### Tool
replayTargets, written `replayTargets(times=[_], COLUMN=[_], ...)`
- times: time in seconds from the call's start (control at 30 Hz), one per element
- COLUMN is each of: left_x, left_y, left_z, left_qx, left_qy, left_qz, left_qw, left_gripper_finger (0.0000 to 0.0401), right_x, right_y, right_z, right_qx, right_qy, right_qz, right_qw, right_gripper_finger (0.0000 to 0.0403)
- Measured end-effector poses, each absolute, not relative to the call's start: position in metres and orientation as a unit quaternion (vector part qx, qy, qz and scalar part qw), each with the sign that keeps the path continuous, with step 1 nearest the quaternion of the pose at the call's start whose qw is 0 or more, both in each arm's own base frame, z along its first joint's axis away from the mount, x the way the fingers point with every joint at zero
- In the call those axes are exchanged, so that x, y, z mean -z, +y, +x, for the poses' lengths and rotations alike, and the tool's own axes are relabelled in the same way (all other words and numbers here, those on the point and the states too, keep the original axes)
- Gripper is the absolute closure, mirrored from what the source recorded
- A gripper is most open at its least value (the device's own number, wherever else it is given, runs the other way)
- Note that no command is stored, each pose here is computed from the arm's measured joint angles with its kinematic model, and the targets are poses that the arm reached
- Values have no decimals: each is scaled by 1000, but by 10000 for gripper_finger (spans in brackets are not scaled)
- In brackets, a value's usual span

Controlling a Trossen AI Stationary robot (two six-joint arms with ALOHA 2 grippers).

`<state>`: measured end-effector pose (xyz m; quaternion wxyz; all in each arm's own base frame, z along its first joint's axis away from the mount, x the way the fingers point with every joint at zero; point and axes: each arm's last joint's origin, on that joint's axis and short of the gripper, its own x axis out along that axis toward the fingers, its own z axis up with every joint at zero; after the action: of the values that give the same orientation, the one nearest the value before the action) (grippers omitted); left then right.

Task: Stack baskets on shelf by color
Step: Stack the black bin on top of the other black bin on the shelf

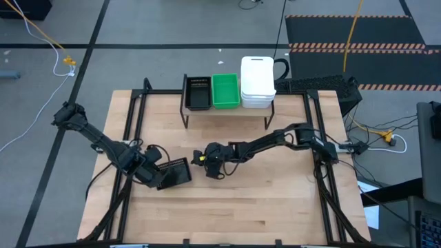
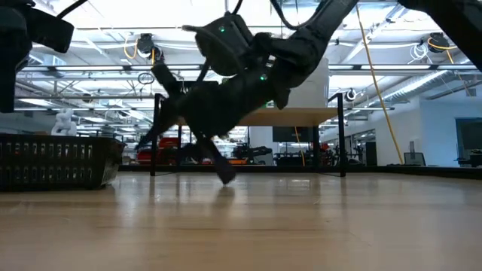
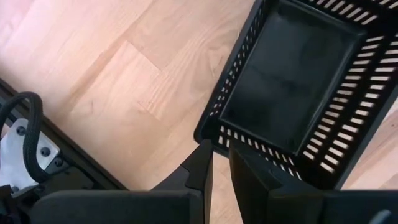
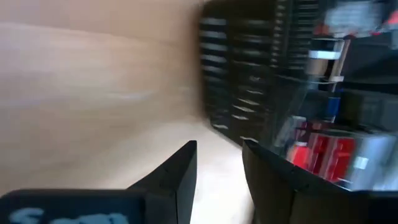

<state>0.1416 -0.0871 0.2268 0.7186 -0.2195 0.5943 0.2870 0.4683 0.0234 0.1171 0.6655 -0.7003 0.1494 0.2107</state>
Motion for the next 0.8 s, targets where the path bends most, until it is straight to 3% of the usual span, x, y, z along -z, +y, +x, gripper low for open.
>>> replayTargets(times=[0.27,0.47,0.67,0.8], left_x=[-227,-226,-211,-186], left_y=[-87,-92,-97,-95], left_z=[142,138,130,131], left_qx=[-296,-289,-328,-304], left_qy=[587,611,661,664], left_qz=[-226,-259,-279,-288], left_qw=[719,689,614,620], left_gripper_finger=[345,345,345,345], right_x=[-112,-115,-115,-115], right_y=[20,28,36,42], right_z=[478,479,478,478], right_qx=[-185,-192,-217,-229], right_qy=[134,106,84,69], right_qz=[-656,-666,-669,-666], right_qw=[719,713,706,706], right_gripper_finger=[277,277,277,277])
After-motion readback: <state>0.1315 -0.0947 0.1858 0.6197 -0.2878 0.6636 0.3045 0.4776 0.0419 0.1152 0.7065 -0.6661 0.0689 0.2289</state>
